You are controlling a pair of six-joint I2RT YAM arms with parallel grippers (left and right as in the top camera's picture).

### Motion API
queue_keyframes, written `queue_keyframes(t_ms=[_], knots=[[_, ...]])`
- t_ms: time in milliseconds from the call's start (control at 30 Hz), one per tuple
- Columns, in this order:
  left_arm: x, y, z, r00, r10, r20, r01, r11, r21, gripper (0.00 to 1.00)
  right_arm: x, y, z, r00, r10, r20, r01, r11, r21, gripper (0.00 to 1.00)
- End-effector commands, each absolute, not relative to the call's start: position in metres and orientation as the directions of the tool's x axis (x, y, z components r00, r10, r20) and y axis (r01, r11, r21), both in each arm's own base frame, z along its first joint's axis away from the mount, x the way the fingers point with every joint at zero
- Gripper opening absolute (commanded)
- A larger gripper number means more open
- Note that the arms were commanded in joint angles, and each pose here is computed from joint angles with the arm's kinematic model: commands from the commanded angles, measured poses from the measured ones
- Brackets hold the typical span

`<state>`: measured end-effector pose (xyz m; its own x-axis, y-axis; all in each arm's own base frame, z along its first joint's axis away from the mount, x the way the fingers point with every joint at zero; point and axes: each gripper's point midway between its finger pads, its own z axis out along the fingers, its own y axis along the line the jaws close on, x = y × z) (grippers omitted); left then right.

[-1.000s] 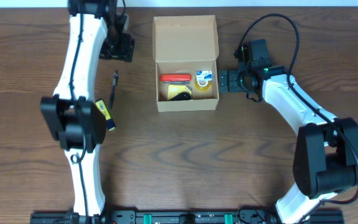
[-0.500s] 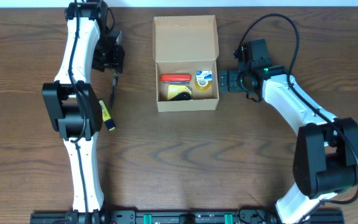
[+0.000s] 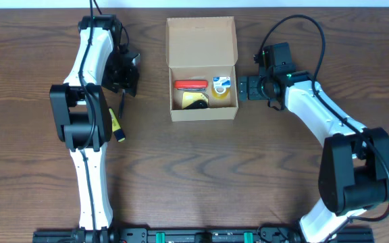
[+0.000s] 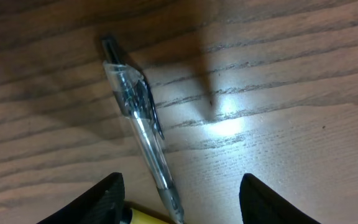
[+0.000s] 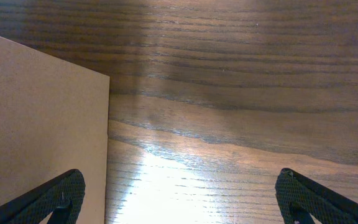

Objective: Pack container
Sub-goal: 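Move the left gripper left over the clear pen, then close the left gripper on the clear pen's end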

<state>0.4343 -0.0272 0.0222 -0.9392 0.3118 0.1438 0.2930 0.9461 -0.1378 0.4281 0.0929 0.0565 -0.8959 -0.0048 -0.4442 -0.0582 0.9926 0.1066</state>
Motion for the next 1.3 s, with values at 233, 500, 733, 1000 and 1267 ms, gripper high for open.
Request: queue_keyframes(t_ms=[233,500,733,1000,1267], knots=[[0.447,-0.024,0.003,-0.936,0.340,0.094,0.328,0.936,-0.128,0.61,0.428,0.091,0.057,-0.897,0.009,-0.442,-0.046,0.992,0.114,0.99],[0.455,-0.024,-0.002,-0.938,0.340,0.060,0.332,0.936,-0.116,0.61,0.428,0.091,0.057,-0.897,0.009,-0.442,-0.046,0.992,0.114,0.99],[0.455,-0.024,-0.009,-0.938,0.340,0.058,0.332,0.936,-0.115,0.60,0.428,0.091,0.057,-0.897,0.009,-0.442,-0.046,0.992,0.114,0.99],[0.443,-0.023,-0.019,-0.939,0.328,0.099,0.316,0.941,-0.122,0.45,0.428,0.091,0.057,-0.897,0.009,-0.442,-0.046,0.992,0.114,0.99],[0.443,-0.015,-0.020,-0.949,0.294,0.116,0.287,0.955,-0.076,0.15,0.428,0.091,0.057,-0.897,0.009,-0.442,-0.046,0.992,0.114,0.99]])
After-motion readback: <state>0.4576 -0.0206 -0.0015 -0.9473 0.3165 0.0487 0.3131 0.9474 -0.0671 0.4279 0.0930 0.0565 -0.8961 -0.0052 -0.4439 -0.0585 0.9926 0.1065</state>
